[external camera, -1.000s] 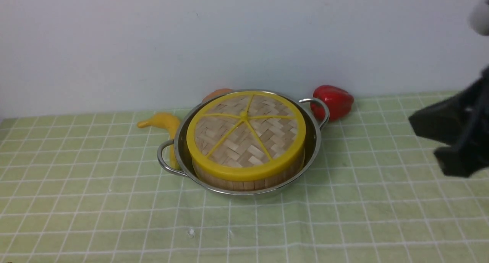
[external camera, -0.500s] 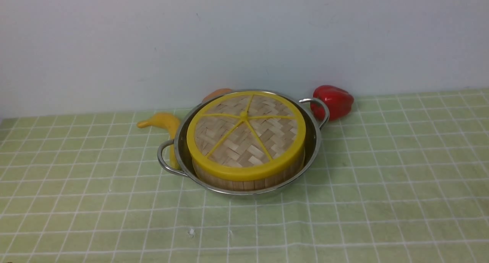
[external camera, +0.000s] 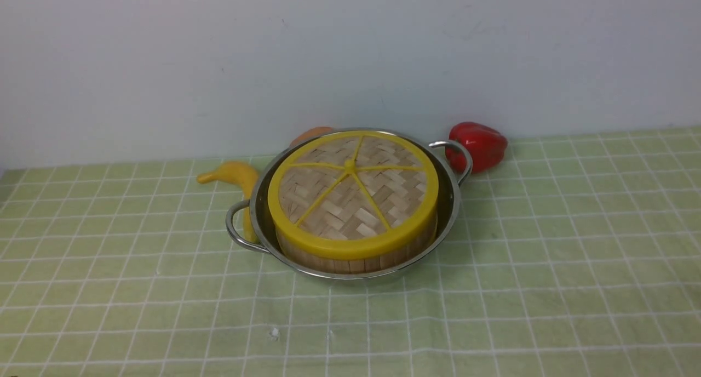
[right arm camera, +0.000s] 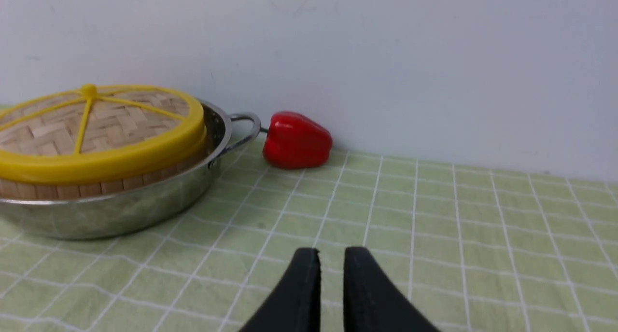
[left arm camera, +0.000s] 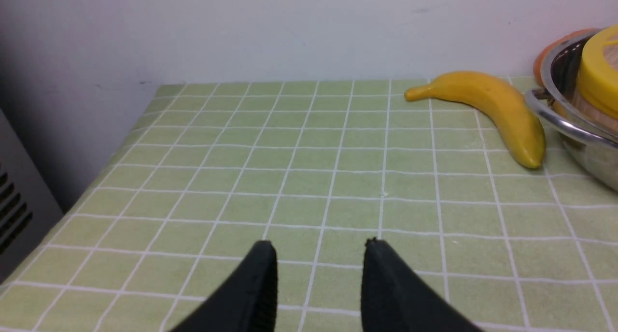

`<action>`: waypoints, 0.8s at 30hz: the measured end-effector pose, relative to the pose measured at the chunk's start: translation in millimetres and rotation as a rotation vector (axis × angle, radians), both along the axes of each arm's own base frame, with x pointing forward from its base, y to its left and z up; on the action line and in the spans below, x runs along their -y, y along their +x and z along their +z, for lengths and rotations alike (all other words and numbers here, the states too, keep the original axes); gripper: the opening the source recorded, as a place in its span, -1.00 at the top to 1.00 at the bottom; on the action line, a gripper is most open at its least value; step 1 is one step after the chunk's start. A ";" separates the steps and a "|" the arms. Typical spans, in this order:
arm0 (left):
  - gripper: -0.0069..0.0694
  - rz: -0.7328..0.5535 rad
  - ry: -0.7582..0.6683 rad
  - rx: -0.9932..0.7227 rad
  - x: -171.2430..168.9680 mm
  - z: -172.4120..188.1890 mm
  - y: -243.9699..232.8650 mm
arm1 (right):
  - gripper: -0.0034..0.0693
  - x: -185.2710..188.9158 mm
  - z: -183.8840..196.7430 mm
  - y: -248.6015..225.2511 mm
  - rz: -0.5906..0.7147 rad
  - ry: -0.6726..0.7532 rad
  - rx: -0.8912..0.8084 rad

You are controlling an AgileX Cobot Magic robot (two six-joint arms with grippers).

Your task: Place the steamer in the pot on the green tablecloth, and put the lid on the steamer.

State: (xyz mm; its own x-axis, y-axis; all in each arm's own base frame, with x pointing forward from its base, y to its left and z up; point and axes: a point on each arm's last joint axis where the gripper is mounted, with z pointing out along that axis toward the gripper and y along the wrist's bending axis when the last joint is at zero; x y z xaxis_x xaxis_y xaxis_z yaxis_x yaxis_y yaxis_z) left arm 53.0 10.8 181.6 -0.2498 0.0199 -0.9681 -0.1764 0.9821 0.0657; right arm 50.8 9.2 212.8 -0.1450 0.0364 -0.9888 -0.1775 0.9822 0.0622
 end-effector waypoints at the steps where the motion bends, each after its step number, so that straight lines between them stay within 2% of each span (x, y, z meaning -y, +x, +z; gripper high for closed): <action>1: 0.18 0.000 0.000 -0.001 0.0 -0.1 0.0 | 0.60 -0.2 -5.6 0.7 -0.001 0.012 -0.019; 10: 0.18 0.000 0.000 0.000 0.0 0.0 0.0 | 0.55 -0.8 -27.7 3.3 -0.004 0.015 -0.076; 24: 0.18 0.000 0.000 0.000 0.0 0.0 0.0 | 0.44 -1.0 -25.0 4.0 -0.002 0.022 -0.040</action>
State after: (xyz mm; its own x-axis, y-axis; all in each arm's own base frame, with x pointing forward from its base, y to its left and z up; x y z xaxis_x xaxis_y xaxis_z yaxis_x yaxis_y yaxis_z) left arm 53.0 10.8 181.6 -0.2500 0.0199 -0.9680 -0.1764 0.9821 0.0657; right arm 54.8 10.3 187.8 -0.1844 0.0587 -0.9811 -0.1724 0.9808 0.0910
